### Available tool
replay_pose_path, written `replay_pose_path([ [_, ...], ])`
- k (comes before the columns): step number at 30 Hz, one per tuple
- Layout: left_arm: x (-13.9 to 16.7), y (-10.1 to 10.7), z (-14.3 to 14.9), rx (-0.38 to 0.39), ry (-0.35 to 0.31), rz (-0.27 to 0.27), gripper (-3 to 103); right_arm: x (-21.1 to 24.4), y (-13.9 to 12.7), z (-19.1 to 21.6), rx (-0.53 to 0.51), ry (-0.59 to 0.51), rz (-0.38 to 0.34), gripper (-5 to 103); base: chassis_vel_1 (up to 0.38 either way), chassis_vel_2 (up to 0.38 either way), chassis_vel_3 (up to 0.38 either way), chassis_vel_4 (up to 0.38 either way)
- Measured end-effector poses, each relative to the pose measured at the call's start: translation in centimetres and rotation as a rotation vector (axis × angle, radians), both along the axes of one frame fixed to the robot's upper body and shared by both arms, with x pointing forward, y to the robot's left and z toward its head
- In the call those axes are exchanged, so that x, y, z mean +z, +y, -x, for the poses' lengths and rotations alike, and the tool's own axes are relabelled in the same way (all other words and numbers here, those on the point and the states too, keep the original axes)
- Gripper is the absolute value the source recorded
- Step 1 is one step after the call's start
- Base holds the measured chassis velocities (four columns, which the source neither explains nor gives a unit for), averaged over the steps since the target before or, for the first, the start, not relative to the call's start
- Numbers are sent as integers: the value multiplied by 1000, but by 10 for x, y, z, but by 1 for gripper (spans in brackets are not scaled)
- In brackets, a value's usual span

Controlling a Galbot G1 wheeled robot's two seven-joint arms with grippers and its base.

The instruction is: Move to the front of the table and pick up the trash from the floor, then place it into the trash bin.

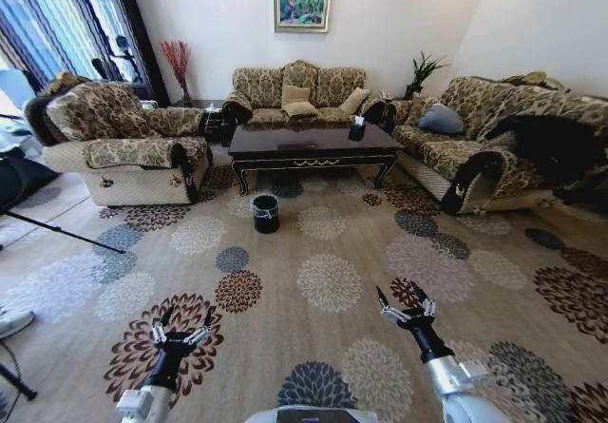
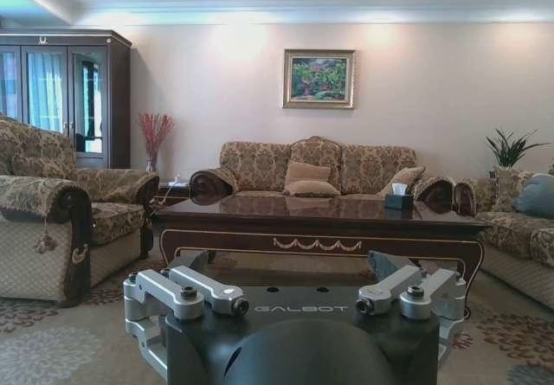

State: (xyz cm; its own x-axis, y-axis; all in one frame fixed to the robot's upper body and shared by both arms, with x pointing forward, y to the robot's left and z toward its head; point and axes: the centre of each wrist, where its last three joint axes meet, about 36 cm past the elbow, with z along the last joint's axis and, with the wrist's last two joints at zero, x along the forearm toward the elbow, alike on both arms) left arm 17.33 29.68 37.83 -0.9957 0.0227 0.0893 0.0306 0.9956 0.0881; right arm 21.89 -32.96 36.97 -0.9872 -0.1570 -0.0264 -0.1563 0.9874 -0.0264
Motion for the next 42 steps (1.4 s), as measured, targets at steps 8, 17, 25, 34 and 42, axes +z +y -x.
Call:
replay_pose_path([
  [8, 0, 0, 0, 0, 0, 0, 100, 0, 0, 0, 0, 0, 0, 100, 0, 0, 0, 0],
  [17, 0, 0, 0, 0, 0, 0, 100, 0, 0, 0, 0, 0, 0, 100, 0, 0, 0, 0],
  [25, 0, 0, 0, 0, 0, 0, 100, 0, 0, 0, 0, 0, 0, 100, 0, 0, 0, 0],
  [34, 0, 0, 0, 0, 0, 0, 100, 0, 0, 0, 0, 0, 0, 100, 0, 0, 0, 0],
  [42, 0, 0, 0, 0, 0, 0, 100, 0, 0, 0, 0, 0, 0, 100, 0, 0, 0, 0],
])
